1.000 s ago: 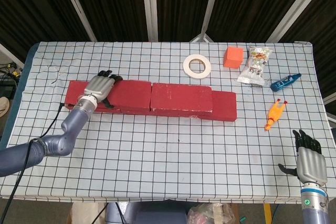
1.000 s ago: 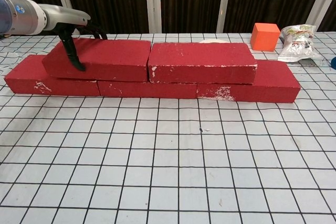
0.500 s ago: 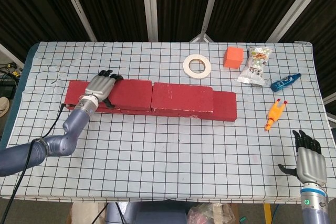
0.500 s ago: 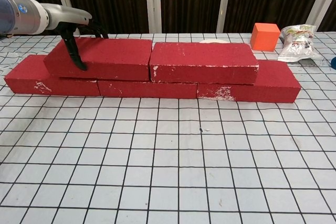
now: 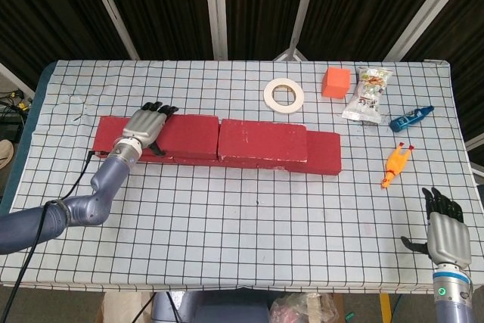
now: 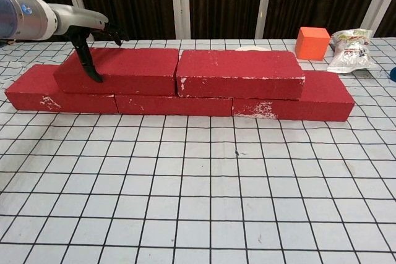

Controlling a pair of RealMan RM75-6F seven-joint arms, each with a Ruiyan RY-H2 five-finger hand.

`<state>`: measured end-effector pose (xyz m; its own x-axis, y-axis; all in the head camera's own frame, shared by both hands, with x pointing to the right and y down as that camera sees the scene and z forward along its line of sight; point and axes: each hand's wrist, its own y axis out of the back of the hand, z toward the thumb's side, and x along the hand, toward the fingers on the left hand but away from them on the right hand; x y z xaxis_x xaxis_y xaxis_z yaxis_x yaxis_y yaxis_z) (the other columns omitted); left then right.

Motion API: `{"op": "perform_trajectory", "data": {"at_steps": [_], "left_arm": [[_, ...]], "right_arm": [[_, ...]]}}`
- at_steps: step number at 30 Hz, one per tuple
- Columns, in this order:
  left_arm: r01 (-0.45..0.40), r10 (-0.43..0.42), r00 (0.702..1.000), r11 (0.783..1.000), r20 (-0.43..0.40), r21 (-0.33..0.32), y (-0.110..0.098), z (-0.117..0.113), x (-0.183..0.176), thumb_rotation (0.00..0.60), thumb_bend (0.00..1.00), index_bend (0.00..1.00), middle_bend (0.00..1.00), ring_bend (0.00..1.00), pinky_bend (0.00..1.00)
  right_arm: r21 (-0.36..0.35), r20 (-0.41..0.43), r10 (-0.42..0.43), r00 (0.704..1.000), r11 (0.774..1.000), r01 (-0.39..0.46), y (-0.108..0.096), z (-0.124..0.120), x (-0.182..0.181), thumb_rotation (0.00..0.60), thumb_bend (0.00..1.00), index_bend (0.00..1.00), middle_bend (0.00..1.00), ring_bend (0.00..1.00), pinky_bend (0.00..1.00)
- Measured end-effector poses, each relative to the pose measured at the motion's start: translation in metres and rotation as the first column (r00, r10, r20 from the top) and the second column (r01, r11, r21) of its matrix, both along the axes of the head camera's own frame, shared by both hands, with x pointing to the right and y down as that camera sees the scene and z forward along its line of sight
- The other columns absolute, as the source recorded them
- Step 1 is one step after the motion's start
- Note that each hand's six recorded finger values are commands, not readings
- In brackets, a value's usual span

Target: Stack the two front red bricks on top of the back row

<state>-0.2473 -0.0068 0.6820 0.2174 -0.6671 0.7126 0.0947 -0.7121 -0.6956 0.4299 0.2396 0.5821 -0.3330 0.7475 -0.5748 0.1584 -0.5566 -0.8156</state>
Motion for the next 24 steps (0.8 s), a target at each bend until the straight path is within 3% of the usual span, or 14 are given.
{"op": "perform_trajectory", "data": {"at_steps": [8, 14, 20, 24], "left_arm": [[-0.001, 0.001, 1.0, 1.0, -0.011, -0.003, 0.002, -0.006, 0.001, 0.6, 0.0, 0.08, 0.05, 0.0, 0.0], [0.044, -0.043, 0.997, 0.999, -0.063, 0.009, 0.004, -0.027, -0.017, 0.6, 0.0, 0.02, 0.01, 0.0, 0.0], [0.102, -0.098, 0.989, 0.994, -0.112, 0.033, 0.023, -0.049, -0.059, 0.6, 0.0, 0.02, 0.04, 0.0, 0.0], [0.133, -0.125, 0.986, 0.989, -0.111, 0.061, 0.048, -0.056, -0.099, 0.6, 0.0, 0.02, 0.04, 0.0, 0.0]], "right_arm": [[0.005, -0.002, 0.005, 1.0, 1.0, -0.005, 0.0, -0.001, 0.001, 0.6, 0.18, 0.03, 0.0, 0.0, 0.0], [0.007, 0.0, 0.007, 1.0, 1.0, -0.007, 0.0, -0.003, 0.003, 0.6, 0.18, 0.03, 0.0, 0.0, 0.0], [0.004, 0.006, 0.003, 1.0, 1.0, -0.003, 0.001, -0.003, 0.001, 0.6, 0.18, 0.03, 0.0, 0.0, 0.0], [0.003, 0.013, -0.004, 1.0, 1.0, 0.004, 0.002, -0.003, -0.002, 0.6, 0.18, 0.03, 0.0, 0.0, 0.0]]}}
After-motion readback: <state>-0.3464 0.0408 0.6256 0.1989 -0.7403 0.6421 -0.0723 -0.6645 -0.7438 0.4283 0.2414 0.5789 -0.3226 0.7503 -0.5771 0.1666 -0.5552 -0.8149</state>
